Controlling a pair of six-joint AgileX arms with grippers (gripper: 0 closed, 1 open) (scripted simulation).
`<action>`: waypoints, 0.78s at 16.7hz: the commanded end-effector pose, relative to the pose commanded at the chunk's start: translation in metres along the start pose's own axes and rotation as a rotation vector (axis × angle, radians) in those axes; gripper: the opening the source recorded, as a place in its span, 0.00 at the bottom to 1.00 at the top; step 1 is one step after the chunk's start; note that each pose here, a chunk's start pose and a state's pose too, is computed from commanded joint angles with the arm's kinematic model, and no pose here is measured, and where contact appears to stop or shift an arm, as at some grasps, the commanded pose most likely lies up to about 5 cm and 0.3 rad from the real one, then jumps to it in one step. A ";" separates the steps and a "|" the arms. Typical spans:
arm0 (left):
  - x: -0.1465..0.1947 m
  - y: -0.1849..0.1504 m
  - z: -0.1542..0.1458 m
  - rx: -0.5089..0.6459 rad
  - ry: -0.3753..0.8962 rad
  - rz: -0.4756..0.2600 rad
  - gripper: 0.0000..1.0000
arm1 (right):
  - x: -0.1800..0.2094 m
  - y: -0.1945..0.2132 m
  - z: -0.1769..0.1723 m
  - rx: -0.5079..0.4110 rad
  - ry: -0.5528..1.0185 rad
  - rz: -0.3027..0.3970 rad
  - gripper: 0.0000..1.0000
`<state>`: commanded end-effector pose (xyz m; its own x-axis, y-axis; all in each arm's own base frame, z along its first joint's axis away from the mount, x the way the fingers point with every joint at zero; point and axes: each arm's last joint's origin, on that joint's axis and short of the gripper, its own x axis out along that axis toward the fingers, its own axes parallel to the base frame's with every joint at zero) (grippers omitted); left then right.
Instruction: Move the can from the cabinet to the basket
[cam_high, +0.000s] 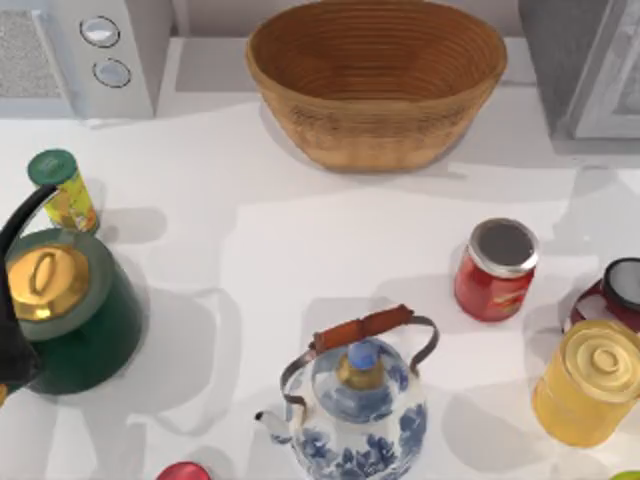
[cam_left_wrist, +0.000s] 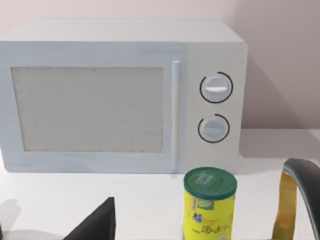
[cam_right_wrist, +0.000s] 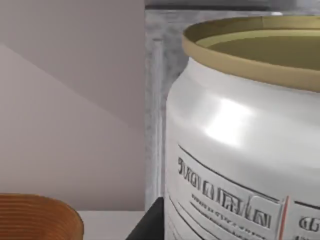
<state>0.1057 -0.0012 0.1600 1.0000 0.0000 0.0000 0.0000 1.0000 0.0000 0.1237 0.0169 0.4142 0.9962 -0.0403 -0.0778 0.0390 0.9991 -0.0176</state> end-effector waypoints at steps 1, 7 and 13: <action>0.000 0.000 0.000 0.000 0.000 0.000 1.00 | -0.001 -0.002 -0.025 0.000 0.005 0.009 0.00; 0.000 0.000 0.000 0.000 0.000 0.000 1.00 | -0.005 -0.009 -0.169 0.012 -0.025 0.056 0.00; 0.000 0.000 0.000 0.000 0.000 0.000 1.00 | 0.002 -0.014 -0.248 0.016 -0.077 0.043 0.00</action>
<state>0.1057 -0.0012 0.1600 1.0000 0.0000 0.0000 0.0000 1.0000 0.0000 0.1052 -0.0005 0.1667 1.0000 0.0035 -0.0014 -0.0035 1.0000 0.0005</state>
